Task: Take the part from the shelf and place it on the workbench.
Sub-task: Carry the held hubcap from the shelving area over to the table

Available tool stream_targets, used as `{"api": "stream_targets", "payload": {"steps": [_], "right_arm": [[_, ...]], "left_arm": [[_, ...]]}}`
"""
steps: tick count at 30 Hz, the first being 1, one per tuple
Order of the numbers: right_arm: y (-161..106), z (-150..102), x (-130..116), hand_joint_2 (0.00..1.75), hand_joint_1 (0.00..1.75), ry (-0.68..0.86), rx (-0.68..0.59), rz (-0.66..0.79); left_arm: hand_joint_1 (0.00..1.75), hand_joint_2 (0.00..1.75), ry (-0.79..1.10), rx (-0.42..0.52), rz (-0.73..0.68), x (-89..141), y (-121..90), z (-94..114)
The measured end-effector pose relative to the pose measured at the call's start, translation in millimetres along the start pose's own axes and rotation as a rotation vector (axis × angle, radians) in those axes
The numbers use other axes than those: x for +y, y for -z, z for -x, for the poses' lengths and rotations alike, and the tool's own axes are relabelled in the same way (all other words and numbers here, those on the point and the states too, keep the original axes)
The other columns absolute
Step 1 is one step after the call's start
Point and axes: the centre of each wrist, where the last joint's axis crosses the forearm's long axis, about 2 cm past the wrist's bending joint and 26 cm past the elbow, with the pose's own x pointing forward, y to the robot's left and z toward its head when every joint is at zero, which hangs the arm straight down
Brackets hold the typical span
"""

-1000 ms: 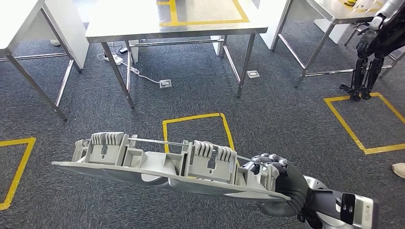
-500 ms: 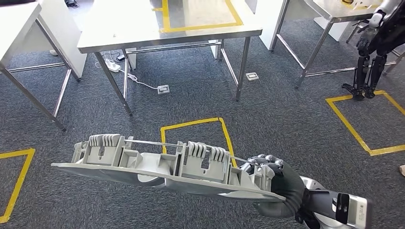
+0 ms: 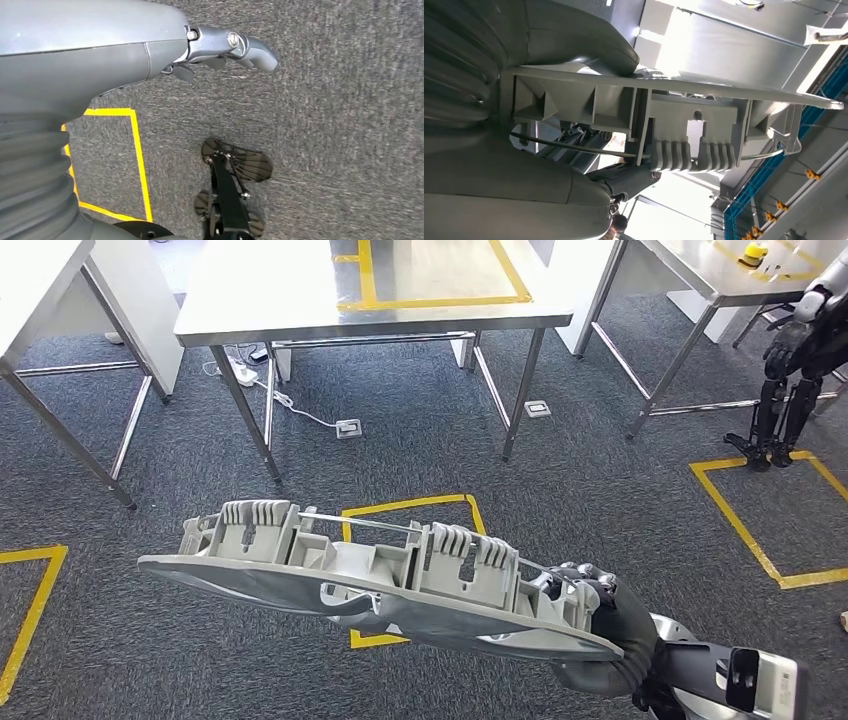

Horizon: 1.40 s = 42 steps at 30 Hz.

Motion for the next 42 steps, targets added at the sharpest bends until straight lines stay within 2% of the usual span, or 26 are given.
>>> {"api": "stream_targets", "payload": {"steps": [42], "right_arm": [[-4.2, -5.4, 3.4, 1.75, 1.75, -0.011, 0.006, 0.004]], "left_arm": [[0.00, 1.75, 0.005, -0.018, 0.004, -0.4, 1.2, -4.3]]}}
